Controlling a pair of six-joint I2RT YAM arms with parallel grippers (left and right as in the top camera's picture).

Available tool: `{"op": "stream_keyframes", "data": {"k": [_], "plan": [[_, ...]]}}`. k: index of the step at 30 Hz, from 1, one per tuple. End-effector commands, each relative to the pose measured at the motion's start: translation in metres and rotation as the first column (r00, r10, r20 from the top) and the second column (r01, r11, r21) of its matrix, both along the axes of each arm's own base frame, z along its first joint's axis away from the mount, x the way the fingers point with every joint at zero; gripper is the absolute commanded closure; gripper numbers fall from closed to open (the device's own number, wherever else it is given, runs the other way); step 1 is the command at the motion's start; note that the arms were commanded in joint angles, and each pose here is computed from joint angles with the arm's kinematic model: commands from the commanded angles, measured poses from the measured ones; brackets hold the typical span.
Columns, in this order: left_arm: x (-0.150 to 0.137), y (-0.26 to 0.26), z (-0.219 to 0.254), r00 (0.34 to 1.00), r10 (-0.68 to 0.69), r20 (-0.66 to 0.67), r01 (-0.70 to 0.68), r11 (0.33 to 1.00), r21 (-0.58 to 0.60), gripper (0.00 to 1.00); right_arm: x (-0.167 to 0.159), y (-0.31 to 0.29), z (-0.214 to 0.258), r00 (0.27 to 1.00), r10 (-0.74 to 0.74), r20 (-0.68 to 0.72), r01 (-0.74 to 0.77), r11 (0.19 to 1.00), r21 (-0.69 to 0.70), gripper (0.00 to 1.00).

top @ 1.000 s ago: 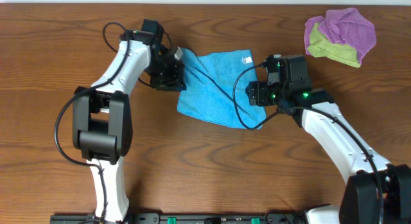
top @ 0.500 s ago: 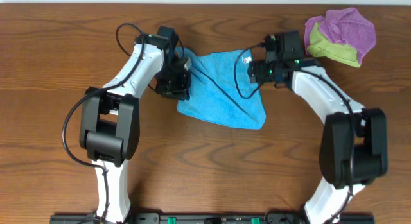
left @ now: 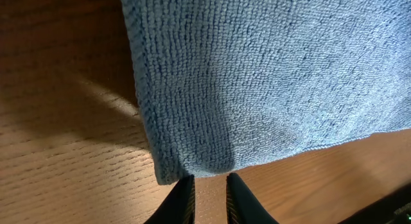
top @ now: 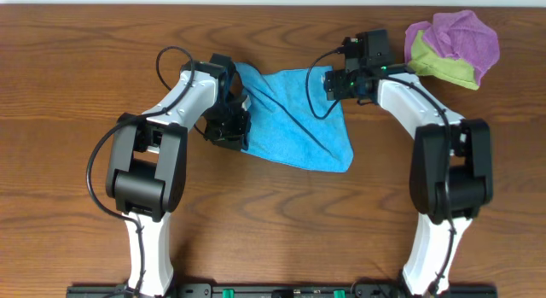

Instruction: Fold the cloth

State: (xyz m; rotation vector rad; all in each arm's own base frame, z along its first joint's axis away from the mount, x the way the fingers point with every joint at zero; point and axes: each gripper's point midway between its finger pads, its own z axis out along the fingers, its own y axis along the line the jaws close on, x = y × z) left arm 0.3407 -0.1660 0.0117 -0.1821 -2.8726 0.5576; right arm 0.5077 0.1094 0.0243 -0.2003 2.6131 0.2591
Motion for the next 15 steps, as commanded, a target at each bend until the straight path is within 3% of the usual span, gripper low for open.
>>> {"op": "stream_keyframes", "data": {"k": [1,5,9,15], "plan": [[-0.002,0.002,0.001,1.000,-0.017,0.008,0.017,1.000,0.006,0.82,0.015,-0.006,-0.002,1.000,-0.003,0.018,0.003,1.000,-0.006,0.21],[-0.007,0.003,-0.001,1.000,-0.015,-0.008,0.015,1.000,0.011,0.82,0.029,-0.004,-0.006,0.999,-0.005,0.034,0.005,1.000,-0.002,0.25],[-0.013,0.005,-0.005,1.000,-0.014,-0.028,0.015,1.000,0.016,0.83,0.035,-0.002,-0.012,0.999,-0.005,0.034,0.005,1.000,0.003,0.35],[-0.014,0.005,-0.006,0.999,-0.014,-0.030,0.015,1.000,0.016,0.82,0.033,0.003,-0.026,1.000,0.005,0.009,-0.005,1.000,0.029,0.37]]}}
